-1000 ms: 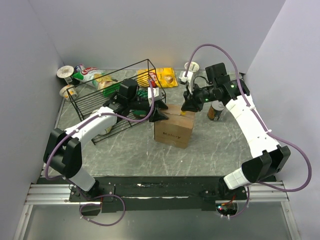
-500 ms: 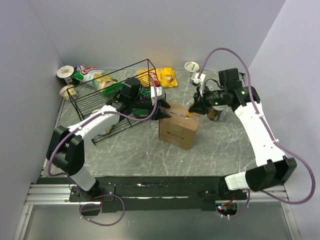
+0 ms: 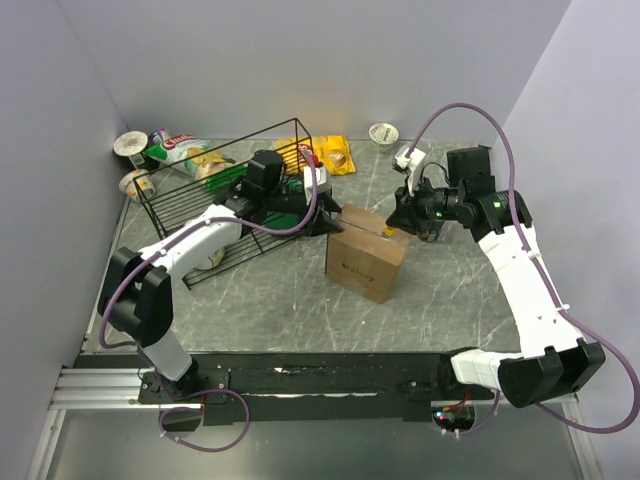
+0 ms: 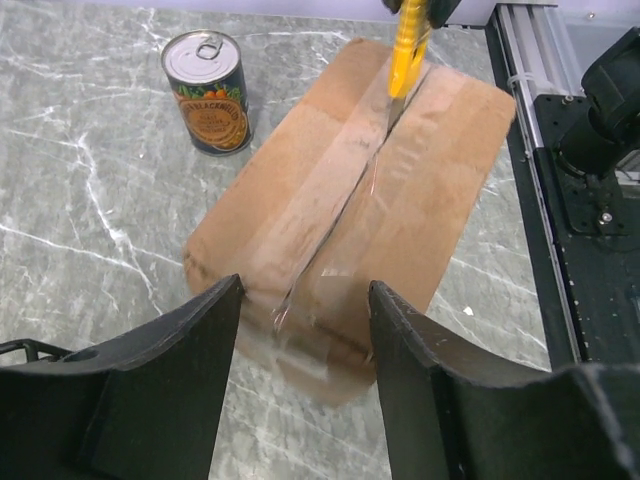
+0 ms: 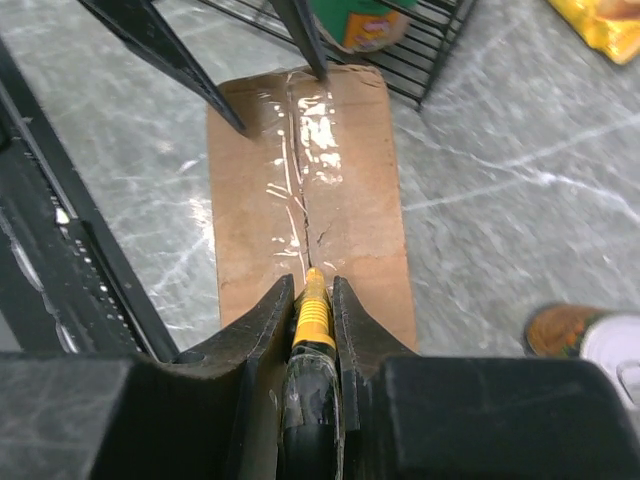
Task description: Unpack the express box
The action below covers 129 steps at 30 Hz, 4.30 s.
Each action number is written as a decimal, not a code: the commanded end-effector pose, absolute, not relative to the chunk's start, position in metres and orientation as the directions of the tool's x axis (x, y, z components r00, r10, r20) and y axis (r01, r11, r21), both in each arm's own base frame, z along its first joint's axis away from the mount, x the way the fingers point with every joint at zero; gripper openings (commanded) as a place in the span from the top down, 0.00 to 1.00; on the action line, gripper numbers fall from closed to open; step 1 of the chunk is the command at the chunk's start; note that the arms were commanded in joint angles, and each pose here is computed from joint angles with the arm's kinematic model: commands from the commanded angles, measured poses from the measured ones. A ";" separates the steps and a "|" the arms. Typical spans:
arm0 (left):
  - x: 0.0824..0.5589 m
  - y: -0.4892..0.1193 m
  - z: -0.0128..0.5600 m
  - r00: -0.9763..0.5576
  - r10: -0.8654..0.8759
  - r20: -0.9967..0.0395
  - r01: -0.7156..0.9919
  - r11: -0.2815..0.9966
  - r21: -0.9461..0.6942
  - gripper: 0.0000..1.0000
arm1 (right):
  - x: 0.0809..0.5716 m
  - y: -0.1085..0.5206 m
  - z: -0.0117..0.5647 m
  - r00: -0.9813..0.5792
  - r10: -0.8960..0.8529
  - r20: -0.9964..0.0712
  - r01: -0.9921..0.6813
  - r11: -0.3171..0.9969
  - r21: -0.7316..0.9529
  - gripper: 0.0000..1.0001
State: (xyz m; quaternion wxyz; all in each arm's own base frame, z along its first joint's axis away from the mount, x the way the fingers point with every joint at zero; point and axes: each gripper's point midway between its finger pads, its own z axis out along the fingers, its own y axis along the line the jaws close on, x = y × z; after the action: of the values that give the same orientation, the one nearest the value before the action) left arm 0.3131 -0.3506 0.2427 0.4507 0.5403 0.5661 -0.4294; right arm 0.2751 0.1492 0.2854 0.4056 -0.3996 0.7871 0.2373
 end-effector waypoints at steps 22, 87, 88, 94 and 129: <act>0.287 -0.429 0.278 -0.035 0.064 -0.997 0.954 -0.295 -0.053 0.37 | 0.282 0.143 0.307 -0.313 -0.502 -0.806 -0.793 0.605 -0.069 1.00; 0.292 -0.428 0.196 -0.183 0.215 -0.959 0.966 -0.143 -0.216 0.43 | 0.265 0.132 0.297 -0.226 -0.538 -0.812 -0.817 0.559 -0.143 1.00; 0.293 -0.429 0.196 -0.183 0.214 -0.959 0.966 -0.143 -0.217 0.43 | 0.264 0.130 0.298 -0.228 -0.539 -0.811 -0.816 0.560 -0.143 1.00; 0.298 -0.426 0.190 -0.191 0.222 -0.956 0.969 -0.113 -0.219 0.44 | 0.255 0.119 0.292 -0.281 -0.561 -0.779 -0.815 0.568 -0.115 1.00; 0.282 -0.456 0.301 -0.109 0.005 -0.994 0.960 -0.258 -0.107 0.35 | 0.232 0.099 0.292 -0.285 -0.547 -0.787 -0.829 0.553 -0.084 1.00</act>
State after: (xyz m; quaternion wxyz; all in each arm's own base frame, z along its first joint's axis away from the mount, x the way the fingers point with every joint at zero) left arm 0.3004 -0.4379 0.2625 0.3999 0.5207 0.5046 -0.5607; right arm 0.2461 0.1048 0.2974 0.4336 -0.4422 0.7660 0.1726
